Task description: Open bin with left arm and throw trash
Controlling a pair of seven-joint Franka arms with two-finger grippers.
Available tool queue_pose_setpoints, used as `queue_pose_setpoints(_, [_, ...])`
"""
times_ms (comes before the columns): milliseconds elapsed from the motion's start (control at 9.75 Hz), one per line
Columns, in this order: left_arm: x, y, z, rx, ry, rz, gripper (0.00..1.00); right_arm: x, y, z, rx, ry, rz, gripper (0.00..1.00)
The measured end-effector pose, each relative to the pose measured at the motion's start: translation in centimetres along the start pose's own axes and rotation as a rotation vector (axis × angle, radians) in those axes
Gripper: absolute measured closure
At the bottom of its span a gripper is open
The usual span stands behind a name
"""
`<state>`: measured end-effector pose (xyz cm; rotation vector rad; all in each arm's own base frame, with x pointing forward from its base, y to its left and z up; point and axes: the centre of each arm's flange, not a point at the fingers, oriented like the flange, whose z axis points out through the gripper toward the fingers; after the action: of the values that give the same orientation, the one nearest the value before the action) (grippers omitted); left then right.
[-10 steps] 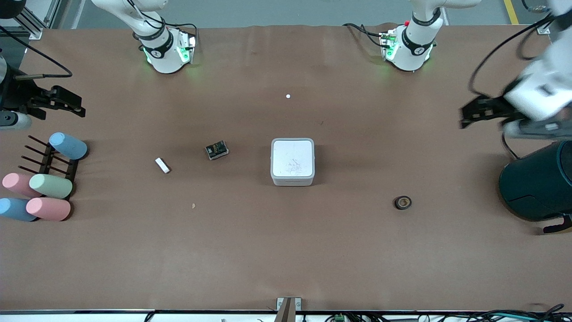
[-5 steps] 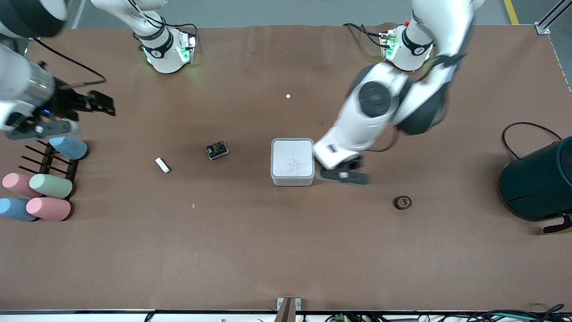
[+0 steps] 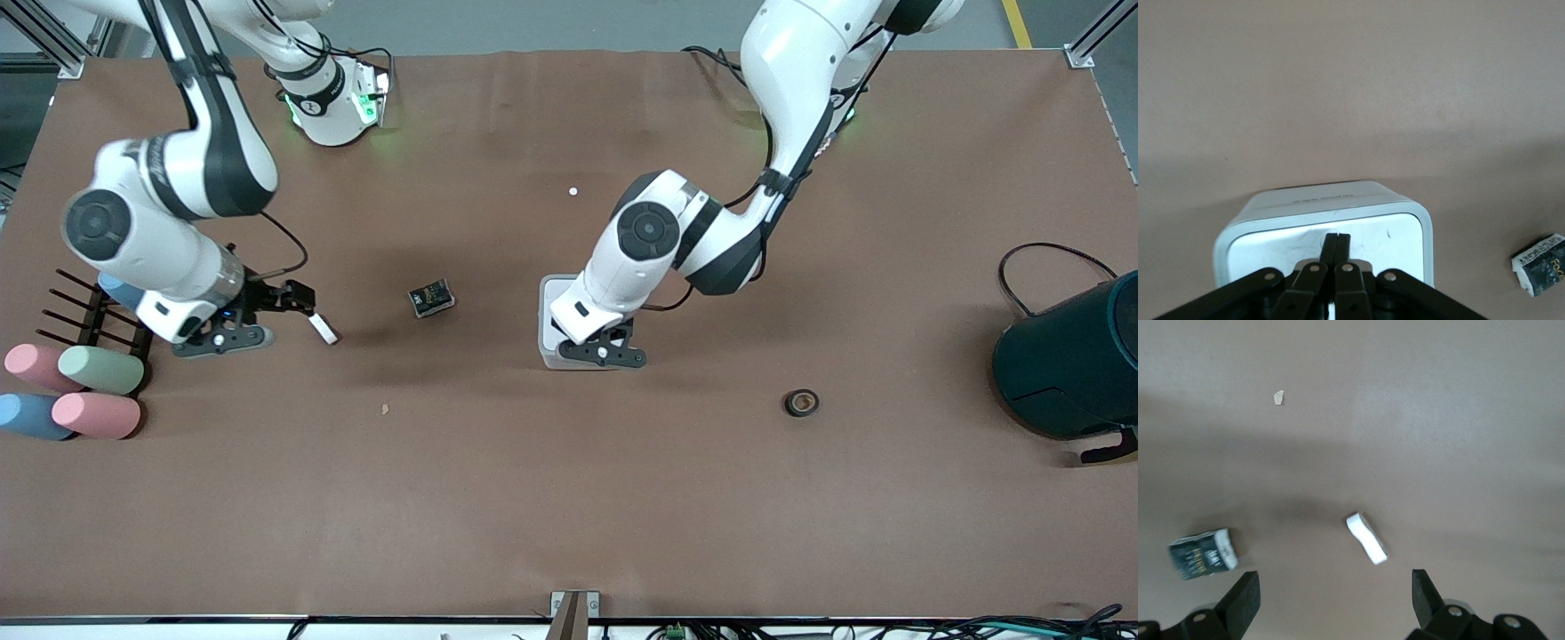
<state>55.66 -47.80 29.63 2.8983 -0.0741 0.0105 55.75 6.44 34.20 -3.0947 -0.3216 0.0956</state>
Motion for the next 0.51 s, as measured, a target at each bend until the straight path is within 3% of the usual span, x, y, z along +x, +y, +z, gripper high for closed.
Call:
queue_pose_setpoints(308, [0.2,-0.1,0.4,-0.012,-0.016,-0.028,0.99,-0.6,2.3,6.3,-0.007,0.048,-0.127,0.00])
queue_pose_setpoints(513, [-0.1,-0.3,-1.7,0.068,-0.078,-0.005,0.99,-1.7,2.4,10.4,-0.016,0.084,-0.152,0.00])
